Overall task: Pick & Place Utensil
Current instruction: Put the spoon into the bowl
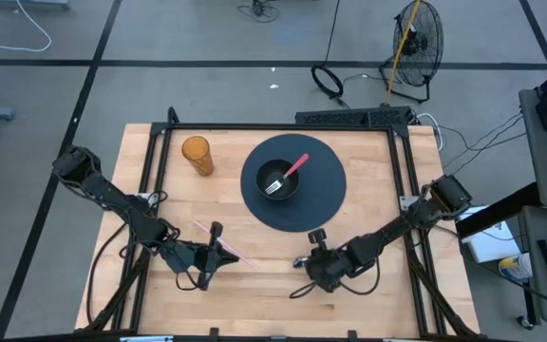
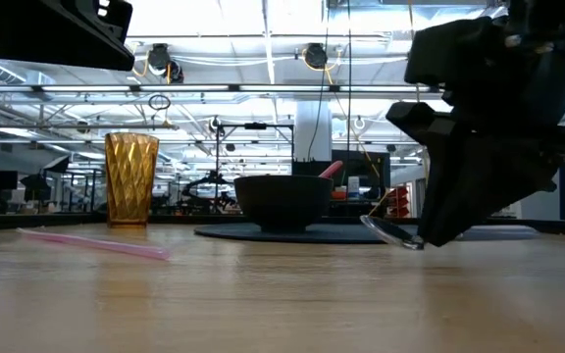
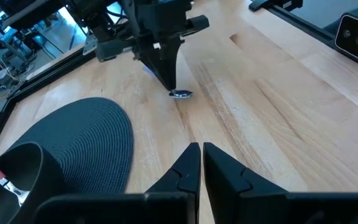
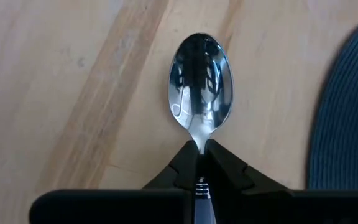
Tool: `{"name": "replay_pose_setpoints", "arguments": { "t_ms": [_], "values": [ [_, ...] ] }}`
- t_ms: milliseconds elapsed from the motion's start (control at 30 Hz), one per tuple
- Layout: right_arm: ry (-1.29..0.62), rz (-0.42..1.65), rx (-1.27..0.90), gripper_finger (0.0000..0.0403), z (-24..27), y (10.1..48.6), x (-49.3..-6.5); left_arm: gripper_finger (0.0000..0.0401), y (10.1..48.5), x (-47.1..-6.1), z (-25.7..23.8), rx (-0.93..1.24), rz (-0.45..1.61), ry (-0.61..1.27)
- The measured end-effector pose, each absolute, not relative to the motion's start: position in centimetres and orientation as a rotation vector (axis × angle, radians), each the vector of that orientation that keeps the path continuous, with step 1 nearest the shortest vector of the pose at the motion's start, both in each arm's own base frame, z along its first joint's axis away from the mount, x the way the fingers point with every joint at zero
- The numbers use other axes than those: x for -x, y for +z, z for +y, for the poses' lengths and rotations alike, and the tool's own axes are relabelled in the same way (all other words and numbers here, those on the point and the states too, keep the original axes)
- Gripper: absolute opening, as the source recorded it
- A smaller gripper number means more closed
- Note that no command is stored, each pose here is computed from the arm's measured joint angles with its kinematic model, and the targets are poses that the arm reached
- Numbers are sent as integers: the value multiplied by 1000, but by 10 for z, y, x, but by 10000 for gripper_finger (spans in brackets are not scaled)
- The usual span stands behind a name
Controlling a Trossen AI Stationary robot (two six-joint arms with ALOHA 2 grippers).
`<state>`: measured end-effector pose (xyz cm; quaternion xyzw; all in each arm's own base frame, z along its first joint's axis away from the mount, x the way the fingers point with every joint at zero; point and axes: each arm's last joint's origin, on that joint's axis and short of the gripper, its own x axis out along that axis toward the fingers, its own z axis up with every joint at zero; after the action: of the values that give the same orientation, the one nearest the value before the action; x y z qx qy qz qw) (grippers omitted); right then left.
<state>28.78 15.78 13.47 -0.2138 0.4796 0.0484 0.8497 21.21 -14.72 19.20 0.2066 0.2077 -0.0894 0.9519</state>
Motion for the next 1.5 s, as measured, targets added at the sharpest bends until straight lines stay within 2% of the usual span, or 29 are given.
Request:
{"name": "replay_pose_setpoints", "arguments": {
  "t_ms": [533,933,1500],
  "values": [
    [61,961,614,15,163,138,-285,26,192,-212,-147,-418,422,-182],
    [-163,830,976,15,174,145,-276,26,191,-212,-147,-415,435,-181],
    [-322,812,1157,15,161,157,-281,26,191,-212,-147,-416,435,-182]
  ]
}}
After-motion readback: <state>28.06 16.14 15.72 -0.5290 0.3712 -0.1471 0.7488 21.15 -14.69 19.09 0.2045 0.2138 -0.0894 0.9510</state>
